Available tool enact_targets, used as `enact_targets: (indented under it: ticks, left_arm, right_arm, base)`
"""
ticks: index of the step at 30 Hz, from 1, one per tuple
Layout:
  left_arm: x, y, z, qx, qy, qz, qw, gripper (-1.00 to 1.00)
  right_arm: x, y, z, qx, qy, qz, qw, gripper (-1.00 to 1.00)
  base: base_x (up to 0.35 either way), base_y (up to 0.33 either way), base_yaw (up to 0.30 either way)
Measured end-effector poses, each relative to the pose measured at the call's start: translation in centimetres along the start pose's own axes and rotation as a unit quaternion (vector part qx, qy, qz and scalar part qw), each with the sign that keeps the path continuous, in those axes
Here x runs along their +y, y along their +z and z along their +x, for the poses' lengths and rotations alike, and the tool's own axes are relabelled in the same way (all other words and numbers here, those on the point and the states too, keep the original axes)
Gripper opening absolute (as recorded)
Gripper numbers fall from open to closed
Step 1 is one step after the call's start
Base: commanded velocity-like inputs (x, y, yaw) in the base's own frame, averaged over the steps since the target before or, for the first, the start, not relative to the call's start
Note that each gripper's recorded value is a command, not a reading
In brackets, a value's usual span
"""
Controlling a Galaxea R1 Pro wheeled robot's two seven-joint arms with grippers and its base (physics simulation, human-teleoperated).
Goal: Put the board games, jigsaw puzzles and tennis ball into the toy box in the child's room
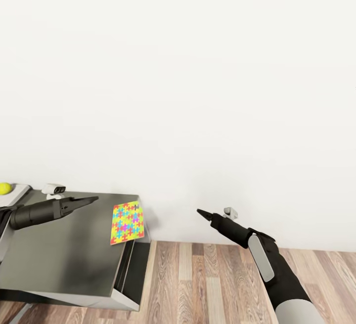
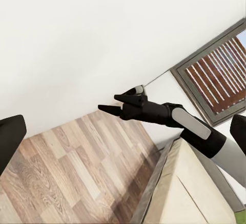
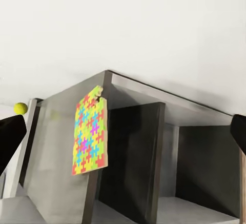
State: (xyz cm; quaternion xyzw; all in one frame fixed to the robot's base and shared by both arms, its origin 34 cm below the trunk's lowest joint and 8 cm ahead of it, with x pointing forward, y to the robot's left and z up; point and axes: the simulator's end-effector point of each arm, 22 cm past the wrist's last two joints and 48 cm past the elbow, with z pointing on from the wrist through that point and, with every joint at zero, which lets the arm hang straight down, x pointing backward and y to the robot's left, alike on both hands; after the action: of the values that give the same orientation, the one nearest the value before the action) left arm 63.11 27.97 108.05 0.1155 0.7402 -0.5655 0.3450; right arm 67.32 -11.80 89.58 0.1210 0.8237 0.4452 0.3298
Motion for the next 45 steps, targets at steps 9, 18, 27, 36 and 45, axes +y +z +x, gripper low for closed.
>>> enact_targets:
  ticks: [9, 18, 27, 36, 45]
  left_arm:
    - [-0.6, -0.1, -0.3, -0.003, 0.004, 0.002, 1.0000, 1.00]
    - [-1.2, -0.2, -0.6, -0.005, 0.010, 0.004, 0.9999, 1.00]
    - [-1.9, -0.3, -1.0, -0.007, 0.017, 0.006, 0.9998, 1.00]
    - [-2.6, -0.5, -1.4, -0.010, 0.024, 0.007, 0.9996, 1.00]
    - [-3.2, -0.8, -1.8, -0.013, 0.031, 0.008, 0.9994, 1.00]
  right_arm:
    - [-0.3, -0.9, -1.3, -0.014, 0.000, 0.004, 0.9999, 1.00]
    - [0.2, -1.3, -1.9, -0.020, -0.004, 0.001, 0.9998, 1.00]
    - [0.8, -1.5, -2.3, -0.024, -0.008, -0.002, 0.9997, 1.00]
    - [1.4, -1.8, -2.8, -0.029, -0.013, -0.006, 0.9995, 1.00]
    - [2.1, -2.1, -3.3, -0.033, -0.018, -0.010, 0.9992, 1.00]
  base:
    - [0.000, 0.000, 0.000]
    - [0.000, 0.000, 0.000]
    - [0.000, 0.000, 0.010]
    - [0.000, 0.000, 0.059]
    - [0.000, 0.000, 0.067]
